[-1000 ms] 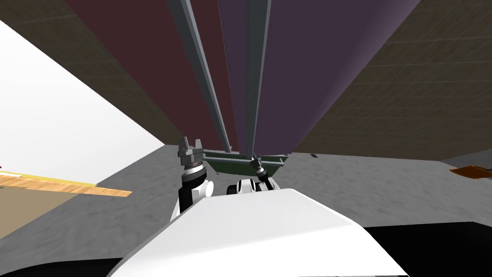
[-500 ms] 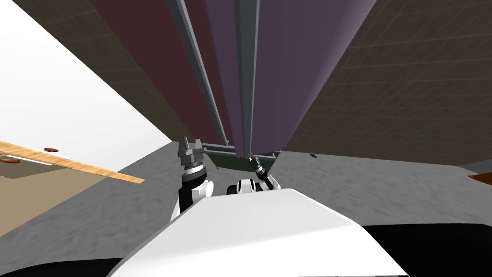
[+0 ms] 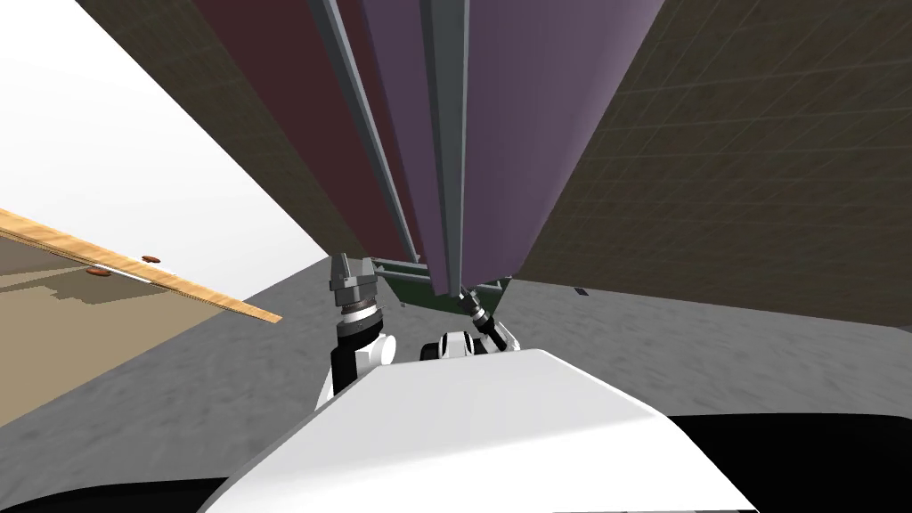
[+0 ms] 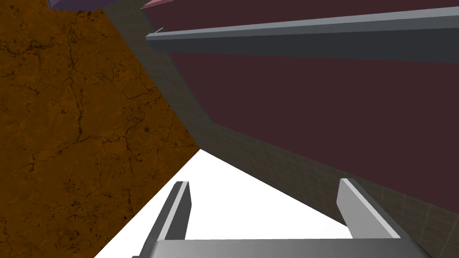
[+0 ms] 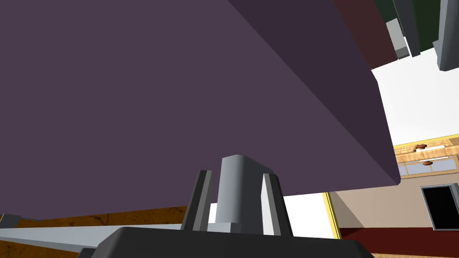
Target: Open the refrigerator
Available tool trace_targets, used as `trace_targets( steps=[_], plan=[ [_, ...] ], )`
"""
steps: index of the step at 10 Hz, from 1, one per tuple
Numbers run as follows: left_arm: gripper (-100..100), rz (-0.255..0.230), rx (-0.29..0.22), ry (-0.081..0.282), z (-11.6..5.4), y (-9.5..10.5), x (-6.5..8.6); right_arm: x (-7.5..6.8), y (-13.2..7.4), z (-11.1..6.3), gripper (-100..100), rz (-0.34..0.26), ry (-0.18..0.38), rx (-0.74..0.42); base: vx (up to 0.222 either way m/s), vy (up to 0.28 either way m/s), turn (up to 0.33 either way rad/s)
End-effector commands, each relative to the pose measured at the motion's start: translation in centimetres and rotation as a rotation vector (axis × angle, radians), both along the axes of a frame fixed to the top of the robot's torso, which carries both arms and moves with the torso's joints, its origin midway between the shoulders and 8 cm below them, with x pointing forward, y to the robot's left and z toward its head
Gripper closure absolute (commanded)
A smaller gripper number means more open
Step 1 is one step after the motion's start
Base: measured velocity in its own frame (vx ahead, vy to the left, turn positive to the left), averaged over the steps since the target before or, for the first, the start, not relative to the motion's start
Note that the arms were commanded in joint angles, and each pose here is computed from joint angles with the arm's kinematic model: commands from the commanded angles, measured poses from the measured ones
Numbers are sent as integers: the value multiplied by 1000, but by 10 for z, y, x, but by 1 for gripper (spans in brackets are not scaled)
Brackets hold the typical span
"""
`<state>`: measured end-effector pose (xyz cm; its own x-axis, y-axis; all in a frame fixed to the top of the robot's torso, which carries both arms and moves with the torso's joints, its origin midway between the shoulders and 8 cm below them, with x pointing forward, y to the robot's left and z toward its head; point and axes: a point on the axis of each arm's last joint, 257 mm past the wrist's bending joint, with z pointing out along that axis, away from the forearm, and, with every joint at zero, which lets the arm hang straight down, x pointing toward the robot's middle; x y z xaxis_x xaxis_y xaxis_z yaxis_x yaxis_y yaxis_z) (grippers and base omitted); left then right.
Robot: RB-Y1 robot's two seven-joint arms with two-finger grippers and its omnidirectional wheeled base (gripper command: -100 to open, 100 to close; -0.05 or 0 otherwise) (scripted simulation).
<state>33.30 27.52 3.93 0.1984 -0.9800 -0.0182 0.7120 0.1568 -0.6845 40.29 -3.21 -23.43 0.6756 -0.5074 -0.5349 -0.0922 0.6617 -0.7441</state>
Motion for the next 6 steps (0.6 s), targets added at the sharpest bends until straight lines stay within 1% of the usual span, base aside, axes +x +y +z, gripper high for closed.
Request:
trace_targets(
  steps=[1, 4, 6],
  plan=[
    [0, 0, 0, 0, 0, 0, 0, -11, 18, 9, 100, 78, -20, 11, -86, -183, 138],
    [0, 0, 0, 0, 0, 0, 0, -25, 34, 13, 100, 164, -29, 15, -106, -208, 131],
    [0, 0, 0, 0, 0, 0, 0, -34, 45, 15, 100, 222, -33, 16, -153, -229, 143]
  ],
)
